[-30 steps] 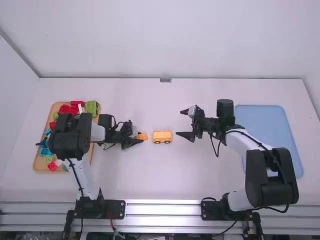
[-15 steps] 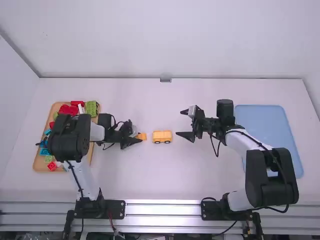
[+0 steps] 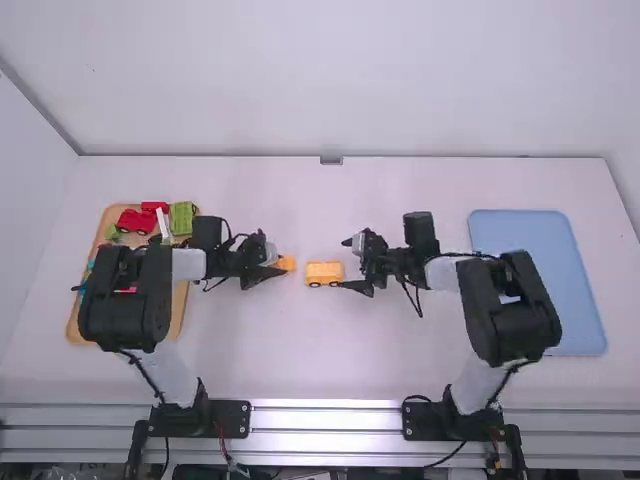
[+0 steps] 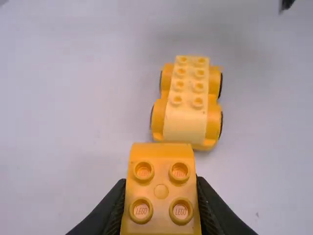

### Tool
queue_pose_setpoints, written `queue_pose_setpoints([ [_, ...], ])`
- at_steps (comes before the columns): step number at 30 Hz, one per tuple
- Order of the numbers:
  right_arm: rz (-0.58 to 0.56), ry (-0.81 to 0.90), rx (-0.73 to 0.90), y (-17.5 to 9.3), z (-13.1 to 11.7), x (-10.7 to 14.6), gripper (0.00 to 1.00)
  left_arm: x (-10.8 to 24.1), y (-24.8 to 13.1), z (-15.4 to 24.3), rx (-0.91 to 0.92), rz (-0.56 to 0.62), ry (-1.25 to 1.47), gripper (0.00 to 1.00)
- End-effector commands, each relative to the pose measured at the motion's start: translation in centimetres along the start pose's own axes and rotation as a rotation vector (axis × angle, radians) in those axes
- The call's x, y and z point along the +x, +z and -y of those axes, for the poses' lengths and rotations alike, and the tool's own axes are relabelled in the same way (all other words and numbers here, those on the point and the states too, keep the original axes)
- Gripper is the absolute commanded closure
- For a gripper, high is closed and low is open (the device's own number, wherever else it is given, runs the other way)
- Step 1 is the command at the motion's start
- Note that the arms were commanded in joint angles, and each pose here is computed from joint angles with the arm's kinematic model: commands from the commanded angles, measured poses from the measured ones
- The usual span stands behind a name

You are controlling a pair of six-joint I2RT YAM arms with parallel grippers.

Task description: Assemble lego blocks to make yellow taxi

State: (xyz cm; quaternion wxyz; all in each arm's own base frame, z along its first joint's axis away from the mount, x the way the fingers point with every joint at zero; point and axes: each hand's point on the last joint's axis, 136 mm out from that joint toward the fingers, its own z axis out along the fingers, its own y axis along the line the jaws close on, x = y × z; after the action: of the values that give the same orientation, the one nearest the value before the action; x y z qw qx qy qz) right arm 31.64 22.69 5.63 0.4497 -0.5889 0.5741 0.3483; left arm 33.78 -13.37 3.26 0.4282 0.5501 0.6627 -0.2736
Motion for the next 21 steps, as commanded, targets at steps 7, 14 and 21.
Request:
queue_pose_setpoints([
  [7, 0.08, 0.012, -0.057, 1.4, -0.9, 2.3, 0.01, -3.4, 1.0, 1.2, 0.052, 0.049, 0.055, 0.88],
  [14, 0.091, 0.02, -0.037, 2.4, -0.4, 3.3, 0.01, -4.0, 1.8, 1.9, 0.079, 0.055, 0.072, 0.86],
  [21, 0.004, -0.024, -0.04, 4.9, -1.2, 5.9, 0.01, -4.2, 1.9, 2.1, 0.085, 0.063, 0.065, 0.86],
])
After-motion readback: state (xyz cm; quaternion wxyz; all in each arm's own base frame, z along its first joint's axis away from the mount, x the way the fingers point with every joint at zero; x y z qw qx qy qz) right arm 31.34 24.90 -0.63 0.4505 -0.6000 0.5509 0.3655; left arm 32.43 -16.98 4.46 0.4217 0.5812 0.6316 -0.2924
